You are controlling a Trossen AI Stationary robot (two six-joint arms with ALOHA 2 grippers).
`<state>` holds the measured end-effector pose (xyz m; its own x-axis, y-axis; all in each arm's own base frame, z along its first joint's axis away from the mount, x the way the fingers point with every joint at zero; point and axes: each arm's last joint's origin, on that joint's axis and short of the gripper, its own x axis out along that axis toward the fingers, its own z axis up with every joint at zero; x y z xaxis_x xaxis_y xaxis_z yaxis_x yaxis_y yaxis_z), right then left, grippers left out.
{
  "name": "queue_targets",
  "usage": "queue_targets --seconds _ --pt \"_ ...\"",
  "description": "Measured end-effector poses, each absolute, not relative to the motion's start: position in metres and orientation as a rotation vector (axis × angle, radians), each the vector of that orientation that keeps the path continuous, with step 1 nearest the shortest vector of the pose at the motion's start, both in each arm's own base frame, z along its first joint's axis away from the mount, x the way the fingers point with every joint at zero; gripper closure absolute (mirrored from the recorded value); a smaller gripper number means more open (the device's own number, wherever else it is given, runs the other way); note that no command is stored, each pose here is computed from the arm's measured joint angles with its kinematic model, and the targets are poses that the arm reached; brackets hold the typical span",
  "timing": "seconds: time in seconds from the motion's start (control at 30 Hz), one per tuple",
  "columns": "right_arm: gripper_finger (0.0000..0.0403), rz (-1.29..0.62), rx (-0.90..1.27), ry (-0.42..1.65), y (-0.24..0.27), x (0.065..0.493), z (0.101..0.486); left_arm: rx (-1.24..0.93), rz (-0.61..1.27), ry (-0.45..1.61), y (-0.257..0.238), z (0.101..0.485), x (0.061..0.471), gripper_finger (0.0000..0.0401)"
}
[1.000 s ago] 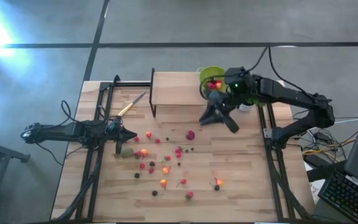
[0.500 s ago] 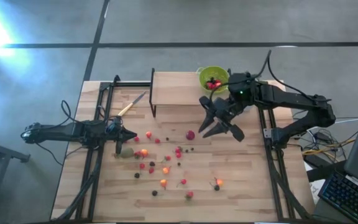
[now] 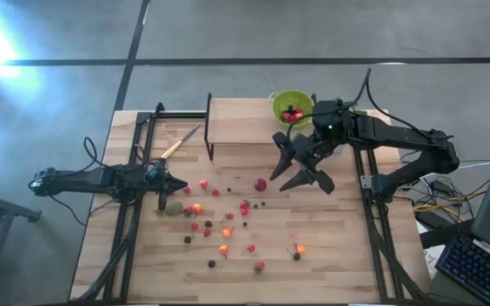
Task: Build produce basket
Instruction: Put the black cherry into the green basket
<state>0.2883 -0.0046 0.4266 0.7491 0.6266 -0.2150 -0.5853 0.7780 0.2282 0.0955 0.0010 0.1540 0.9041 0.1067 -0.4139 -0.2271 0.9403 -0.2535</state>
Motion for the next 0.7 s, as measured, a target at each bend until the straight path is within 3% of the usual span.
queue_targets --seconds 0.23,0.47,0.7 --pt "0.0217 0.592 0.276 0.385 -0.001 0.288 0.42 -0.302 0.176 0.407 0.001 0.154 0.095 0.038" --pt "0.0241 0.403 0.176 0.705 0.035 0.278 0.387 -0.302 0.176 0.407 0.001 0.154 0.095 0.038" --pt "0.0272 0.245 0.152 0.887 0.077 0.262 0.368 -0.302 0.176 0.408 0.001 0.154 0.095 0.038"
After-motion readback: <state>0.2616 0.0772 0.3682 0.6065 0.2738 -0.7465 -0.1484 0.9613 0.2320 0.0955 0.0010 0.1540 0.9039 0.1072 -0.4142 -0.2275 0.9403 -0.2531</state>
